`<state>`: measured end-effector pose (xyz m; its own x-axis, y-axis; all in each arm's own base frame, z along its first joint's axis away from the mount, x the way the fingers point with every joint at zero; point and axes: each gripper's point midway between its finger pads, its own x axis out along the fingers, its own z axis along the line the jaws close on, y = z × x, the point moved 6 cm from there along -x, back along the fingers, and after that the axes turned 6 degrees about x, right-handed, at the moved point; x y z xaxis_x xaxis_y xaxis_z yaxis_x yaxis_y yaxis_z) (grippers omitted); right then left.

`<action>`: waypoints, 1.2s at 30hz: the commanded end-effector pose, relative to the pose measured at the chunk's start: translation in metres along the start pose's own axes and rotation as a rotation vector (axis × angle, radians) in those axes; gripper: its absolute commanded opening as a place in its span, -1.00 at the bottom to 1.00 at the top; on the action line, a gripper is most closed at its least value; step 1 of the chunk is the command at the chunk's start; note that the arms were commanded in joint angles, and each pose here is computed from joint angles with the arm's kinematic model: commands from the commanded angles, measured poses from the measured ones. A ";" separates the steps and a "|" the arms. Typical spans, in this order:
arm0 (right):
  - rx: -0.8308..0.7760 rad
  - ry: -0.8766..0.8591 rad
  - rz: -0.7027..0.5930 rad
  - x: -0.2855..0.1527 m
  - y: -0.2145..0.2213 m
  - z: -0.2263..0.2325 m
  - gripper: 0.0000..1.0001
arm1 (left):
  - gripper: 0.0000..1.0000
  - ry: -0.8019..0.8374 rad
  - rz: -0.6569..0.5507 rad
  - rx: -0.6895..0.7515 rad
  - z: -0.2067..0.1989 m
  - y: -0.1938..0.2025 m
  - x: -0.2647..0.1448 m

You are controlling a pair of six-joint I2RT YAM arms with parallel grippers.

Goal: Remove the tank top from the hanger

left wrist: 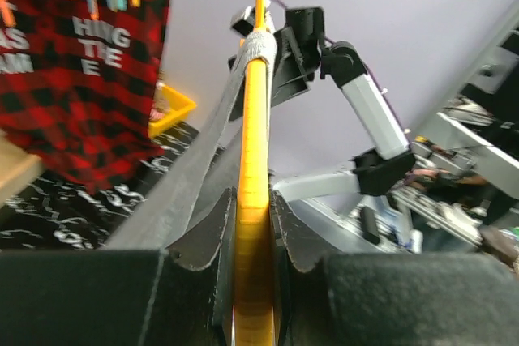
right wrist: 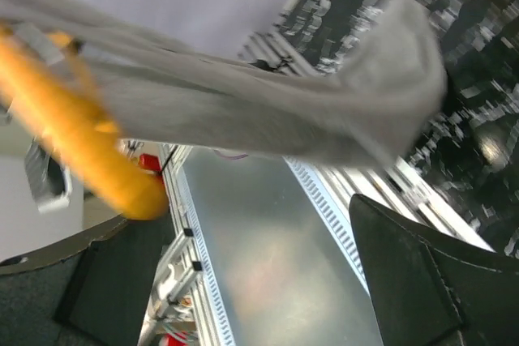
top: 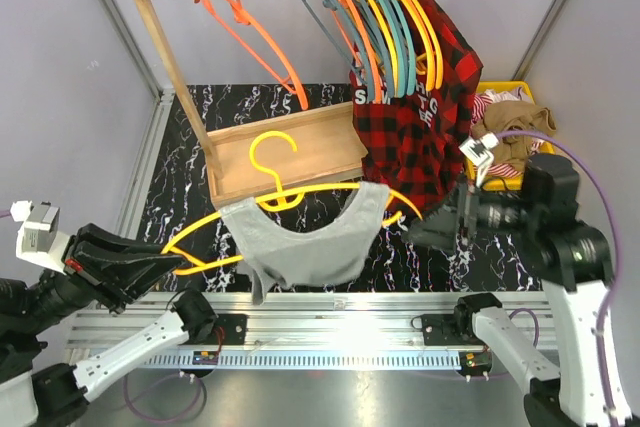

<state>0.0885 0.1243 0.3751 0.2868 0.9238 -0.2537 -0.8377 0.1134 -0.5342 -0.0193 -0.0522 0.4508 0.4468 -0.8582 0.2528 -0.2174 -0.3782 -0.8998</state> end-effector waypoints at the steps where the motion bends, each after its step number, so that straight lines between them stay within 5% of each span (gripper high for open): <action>1: -0.176 -0.220 0.038 -0.022 0.014 0.053 1.00 | -1.00 0.069 -0.118 -0.077 -0.005 -0.023 -0.002; 4: -0.179 -0.200 0.032 -0.022 0.016 0.052 1.00 | -1.00 0.020 -0.081 -0.066 0.004 -0.019 0.014; 7: -0.127 -0.006 -0.032 -0.014 0.010 0.021 0.99 | -1.00 -0.083 -0.091 -0.046 0.020 -0.018 0.032; 12: -0.114 -0.041 -0.067 -0.006 0.014 0.010 1.00 | -1.00 -0.187 -0.123 -0.034 0.036 -0.021 0.052; 25: -0.223 0.033 -0.545 0.011 -0.033 -0.034 0.99 | -1.00 -0.141 -0.108 -0.123 0.039 -0.007 0.090; 36: -0.224 -0.059 -0.523 0.035 -0.054 -0.050 0.98 | -1.00 -0.116 -0.095 -0.157 0.039 -0.001 0.106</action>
<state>0.1660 0.1269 0.3274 0.6479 0.7617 0.0034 -0.5465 0.4680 -0.6945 0.0628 -0.1271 0.4404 0.5910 -0.7908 0.1593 -0.3368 -0.4214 -0.8420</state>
